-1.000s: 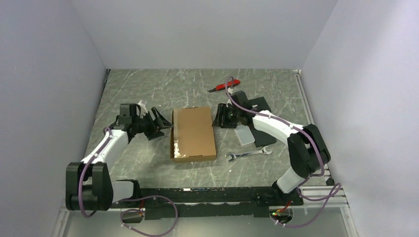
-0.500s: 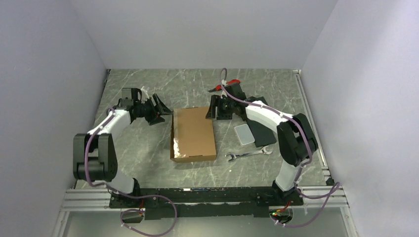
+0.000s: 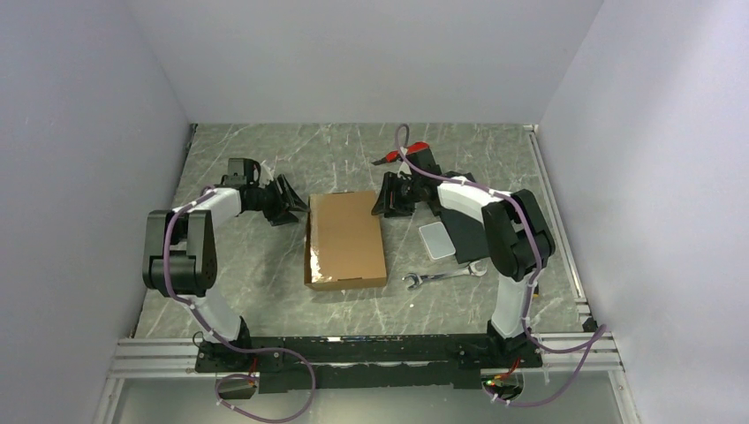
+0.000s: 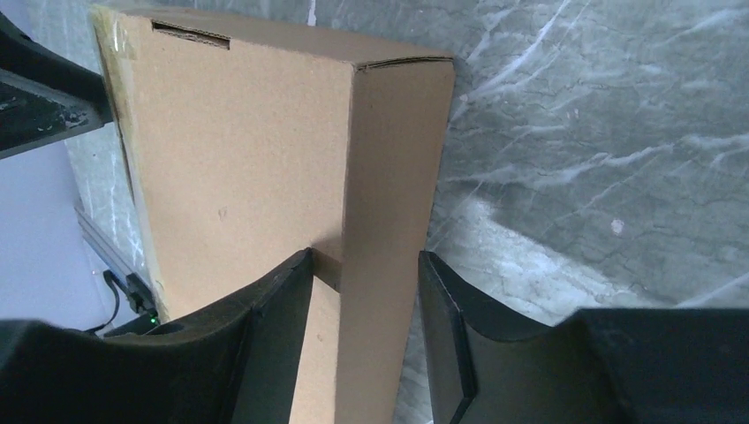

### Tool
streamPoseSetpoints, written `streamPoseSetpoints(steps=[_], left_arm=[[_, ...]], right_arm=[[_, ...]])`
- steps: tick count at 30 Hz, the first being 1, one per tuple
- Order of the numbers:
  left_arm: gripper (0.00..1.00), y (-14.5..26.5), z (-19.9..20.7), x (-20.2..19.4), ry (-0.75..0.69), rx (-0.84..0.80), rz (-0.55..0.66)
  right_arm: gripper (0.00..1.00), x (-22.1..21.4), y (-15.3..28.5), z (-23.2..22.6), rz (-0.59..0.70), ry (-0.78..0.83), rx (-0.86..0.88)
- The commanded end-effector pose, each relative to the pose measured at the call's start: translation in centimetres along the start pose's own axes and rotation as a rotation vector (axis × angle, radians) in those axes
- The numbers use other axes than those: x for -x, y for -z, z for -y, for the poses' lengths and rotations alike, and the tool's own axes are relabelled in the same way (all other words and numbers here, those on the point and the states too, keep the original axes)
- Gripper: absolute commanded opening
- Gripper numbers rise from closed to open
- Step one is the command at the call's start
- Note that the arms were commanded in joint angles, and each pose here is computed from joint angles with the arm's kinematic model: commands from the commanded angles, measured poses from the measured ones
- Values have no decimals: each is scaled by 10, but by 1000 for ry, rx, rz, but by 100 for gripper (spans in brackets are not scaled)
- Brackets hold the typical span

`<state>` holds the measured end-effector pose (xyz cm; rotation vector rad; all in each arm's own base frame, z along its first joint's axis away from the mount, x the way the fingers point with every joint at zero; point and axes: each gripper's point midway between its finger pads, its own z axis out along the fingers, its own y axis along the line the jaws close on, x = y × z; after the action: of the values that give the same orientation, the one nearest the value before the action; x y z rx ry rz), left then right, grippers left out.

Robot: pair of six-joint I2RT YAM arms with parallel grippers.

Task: Unpack the express box

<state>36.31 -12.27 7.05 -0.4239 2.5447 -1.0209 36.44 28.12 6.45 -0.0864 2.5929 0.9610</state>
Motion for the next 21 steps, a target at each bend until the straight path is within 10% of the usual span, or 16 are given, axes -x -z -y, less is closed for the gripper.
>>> streamPoseSetpoints(steps=[1, 21], left_arm=[[58, -2, 5, 18, -49, -14, 43], [47, -14, -66, -7, 152, 202, 40]], right_arm=[[49, 17, -5, -7, 40, 19, 32], [43, 2, -18, 18, 18, -23, -25]])
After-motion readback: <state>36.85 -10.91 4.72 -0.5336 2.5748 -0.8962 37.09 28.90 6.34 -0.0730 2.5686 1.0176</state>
